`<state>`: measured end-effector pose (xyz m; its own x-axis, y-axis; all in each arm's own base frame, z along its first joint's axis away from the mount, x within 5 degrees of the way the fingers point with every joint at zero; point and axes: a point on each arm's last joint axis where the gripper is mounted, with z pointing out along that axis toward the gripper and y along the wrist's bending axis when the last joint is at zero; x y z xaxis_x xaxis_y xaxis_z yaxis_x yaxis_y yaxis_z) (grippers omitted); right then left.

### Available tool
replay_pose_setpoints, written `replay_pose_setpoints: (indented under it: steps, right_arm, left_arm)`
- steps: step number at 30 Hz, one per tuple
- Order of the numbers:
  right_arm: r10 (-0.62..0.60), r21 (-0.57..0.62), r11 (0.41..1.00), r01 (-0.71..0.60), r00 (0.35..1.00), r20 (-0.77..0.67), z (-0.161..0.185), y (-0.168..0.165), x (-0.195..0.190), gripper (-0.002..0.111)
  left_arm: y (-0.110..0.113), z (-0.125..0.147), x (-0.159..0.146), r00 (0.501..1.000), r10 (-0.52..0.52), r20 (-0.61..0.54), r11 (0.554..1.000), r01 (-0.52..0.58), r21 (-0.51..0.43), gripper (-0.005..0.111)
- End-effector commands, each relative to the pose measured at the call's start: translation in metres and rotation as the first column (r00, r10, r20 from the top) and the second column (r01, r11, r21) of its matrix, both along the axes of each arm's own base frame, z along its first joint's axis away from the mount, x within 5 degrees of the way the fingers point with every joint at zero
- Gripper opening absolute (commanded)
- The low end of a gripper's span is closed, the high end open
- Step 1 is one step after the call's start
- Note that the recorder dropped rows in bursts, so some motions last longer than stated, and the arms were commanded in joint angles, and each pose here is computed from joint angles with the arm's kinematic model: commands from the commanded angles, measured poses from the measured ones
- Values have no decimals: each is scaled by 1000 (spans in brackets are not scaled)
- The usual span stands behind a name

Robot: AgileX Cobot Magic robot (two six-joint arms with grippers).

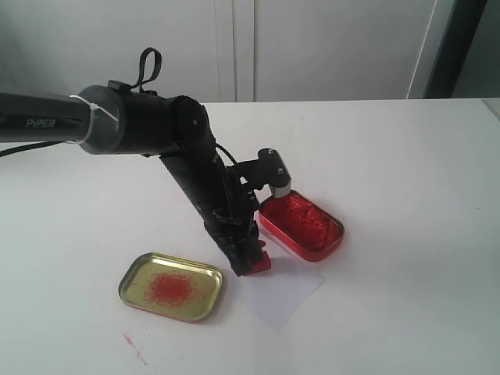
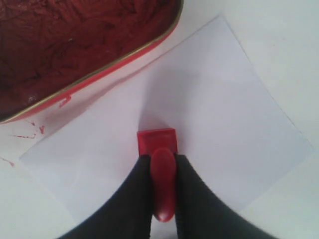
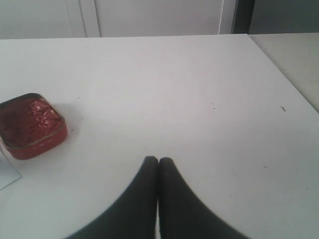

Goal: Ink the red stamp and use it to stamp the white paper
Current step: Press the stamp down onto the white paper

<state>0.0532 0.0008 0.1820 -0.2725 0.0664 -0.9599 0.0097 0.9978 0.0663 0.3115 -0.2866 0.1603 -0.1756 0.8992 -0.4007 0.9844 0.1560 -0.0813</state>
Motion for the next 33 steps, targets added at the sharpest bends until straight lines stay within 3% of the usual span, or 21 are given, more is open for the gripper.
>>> replay_pose_setpoints:
  steps: [1,15,33]
  right_arm:
    - [0,3,1000,0,1000,13,0,0,0,0]
    - [0,3,1000,0,1000,13,0,0,0,0]
    - [0,3,1000,0,1000,13,0,0,0,0]
  left_arm:
    - [7,-34,-11,992,-44,-120,992,58,116,0]
    - [7,-30,-11,992,-49,-115,992,63,114,0]
    - [6,16,-8,1000,5,19,1000,-5,21,0]
